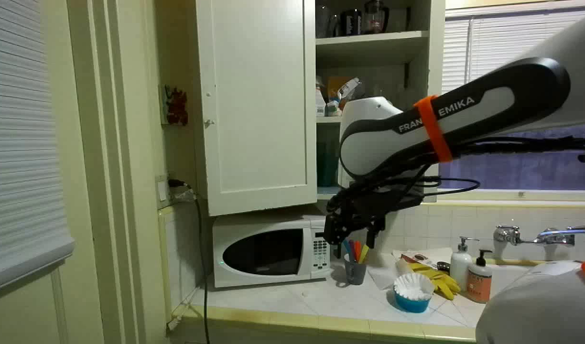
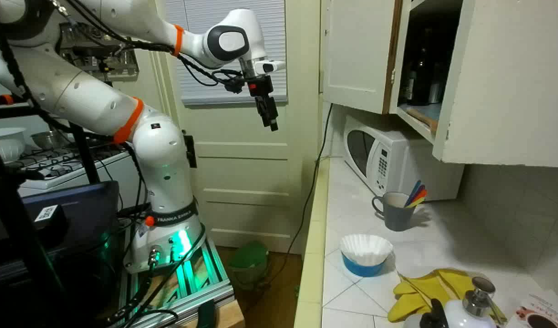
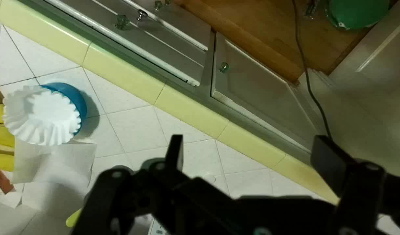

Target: Move the tape in the cabinet to the bottom shelf.

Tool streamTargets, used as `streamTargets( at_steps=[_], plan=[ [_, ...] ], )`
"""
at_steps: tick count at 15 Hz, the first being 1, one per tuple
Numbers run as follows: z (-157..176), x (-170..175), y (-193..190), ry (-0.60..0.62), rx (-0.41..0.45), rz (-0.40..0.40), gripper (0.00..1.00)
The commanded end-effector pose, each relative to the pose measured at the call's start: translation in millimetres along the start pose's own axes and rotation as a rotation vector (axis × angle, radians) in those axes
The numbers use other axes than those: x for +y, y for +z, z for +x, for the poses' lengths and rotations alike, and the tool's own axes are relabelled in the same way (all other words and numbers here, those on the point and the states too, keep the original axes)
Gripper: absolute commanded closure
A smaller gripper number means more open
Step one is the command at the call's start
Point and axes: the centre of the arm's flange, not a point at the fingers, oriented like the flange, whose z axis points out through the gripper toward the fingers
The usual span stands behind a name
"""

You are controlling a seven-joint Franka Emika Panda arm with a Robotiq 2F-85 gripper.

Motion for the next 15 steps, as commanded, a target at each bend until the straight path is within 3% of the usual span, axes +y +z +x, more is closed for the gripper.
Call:
streamTargets(
  at_steps=[1,8,11,15],
  plan=[
    [-2,0,5,0.000,-0.010,-0.002,0.00],
    [-4,0,13,-0.002,-0.031,-0.006,0.00],
    [12,14,-2,0.161,0.056,0.039,0.00],
    [41,83,-50,0.348,0.156,0.052,0.00]
  ],
)
